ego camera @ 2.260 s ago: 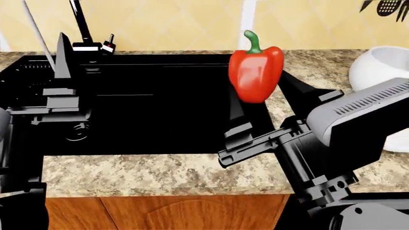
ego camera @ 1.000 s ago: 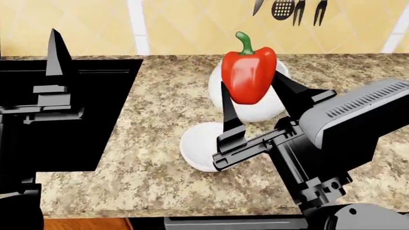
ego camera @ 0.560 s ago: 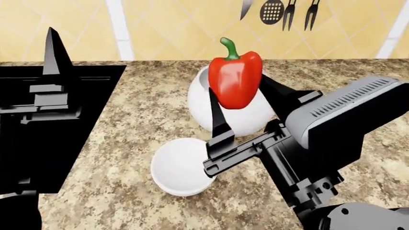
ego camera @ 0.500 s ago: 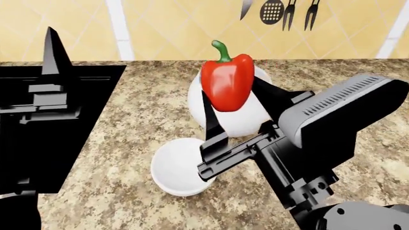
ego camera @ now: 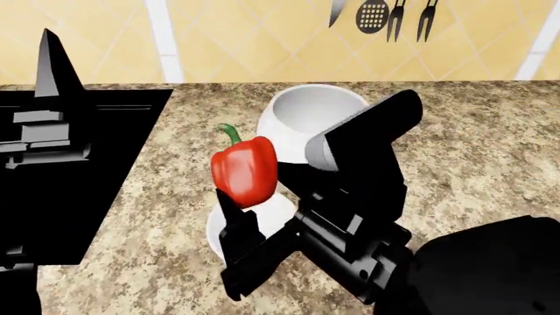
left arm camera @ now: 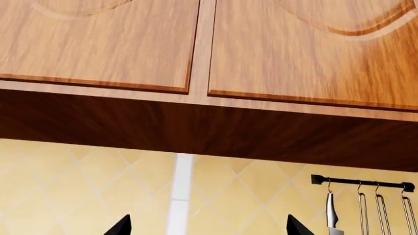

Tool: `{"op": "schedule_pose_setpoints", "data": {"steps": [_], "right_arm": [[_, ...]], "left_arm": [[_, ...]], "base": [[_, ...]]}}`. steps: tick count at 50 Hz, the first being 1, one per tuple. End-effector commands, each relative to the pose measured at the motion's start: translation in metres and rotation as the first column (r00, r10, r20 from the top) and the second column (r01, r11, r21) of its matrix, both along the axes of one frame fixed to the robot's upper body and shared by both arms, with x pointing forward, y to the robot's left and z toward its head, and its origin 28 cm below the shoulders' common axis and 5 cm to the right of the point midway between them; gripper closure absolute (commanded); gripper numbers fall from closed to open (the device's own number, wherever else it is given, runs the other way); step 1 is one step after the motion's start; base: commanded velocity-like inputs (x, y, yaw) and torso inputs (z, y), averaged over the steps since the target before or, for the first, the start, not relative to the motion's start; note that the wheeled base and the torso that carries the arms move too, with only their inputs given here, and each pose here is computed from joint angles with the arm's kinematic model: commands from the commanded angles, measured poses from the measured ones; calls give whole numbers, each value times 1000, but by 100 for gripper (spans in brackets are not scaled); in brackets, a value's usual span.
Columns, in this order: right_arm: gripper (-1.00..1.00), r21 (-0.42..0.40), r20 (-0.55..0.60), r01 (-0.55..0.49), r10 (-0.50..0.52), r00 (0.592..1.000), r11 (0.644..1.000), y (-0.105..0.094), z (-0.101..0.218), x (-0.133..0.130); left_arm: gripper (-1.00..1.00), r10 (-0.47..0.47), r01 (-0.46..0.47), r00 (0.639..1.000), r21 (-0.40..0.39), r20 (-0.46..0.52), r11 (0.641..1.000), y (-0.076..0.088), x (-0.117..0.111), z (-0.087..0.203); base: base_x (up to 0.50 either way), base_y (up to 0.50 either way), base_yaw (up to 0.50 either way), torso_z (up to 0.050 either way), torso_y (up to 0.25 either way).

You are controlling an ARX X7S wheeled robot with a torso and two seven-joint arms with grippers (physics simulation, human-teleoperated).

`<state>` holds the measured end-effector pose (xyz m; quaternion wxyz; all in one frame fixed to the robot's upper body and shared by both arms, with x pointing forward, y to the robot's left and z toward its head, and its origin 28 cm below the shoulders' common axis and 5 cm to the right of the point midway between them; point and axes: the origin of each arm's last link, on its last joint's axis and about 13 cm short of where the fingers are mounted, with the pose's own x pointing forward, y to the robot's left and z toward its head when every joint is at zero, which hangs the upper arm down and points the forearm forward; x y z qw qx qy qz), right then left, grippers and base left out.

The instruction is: Pick the pears and kiwis from the sink and place them in one bowl. Place the bell pepper in the other bowl. Then turn off the sink faucet.

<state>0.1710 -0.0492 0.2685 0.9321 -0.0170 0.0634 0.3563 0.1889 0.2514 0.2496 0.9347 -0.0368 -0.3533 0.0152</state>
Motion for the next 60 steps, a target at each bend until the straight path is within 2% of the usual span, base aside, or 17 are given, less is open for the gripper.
{"op": "schedule_pose_setpoints", "data": {"steps": [1,11,30,60], "right_arm": [[100,-81,-158,-52,38,987,995,-3,7,-2],[100,-53,-228,-43,30,973,998,-8,-1,8],[100,-44,-291,-35,21,956,998,-9,-12,25],[100,-97,-386,-64,21,922,993,-2,-34,54]], "left_arm": [[-100,11,-10,1000,-12,17,1000,2,-3,3],[-100,10,-9,1000,-16,22,1000,3,-5,4],[-100,11,-10,1000,-20,25,1000,4,-6,5],[-100,9,-9,1000,-20,25,1000,5,-6,5]], "base": [[0,0,0,0,0],[0,0,0,0,0],[0,0,0,0,1],[0,0,0,0,0]]}}
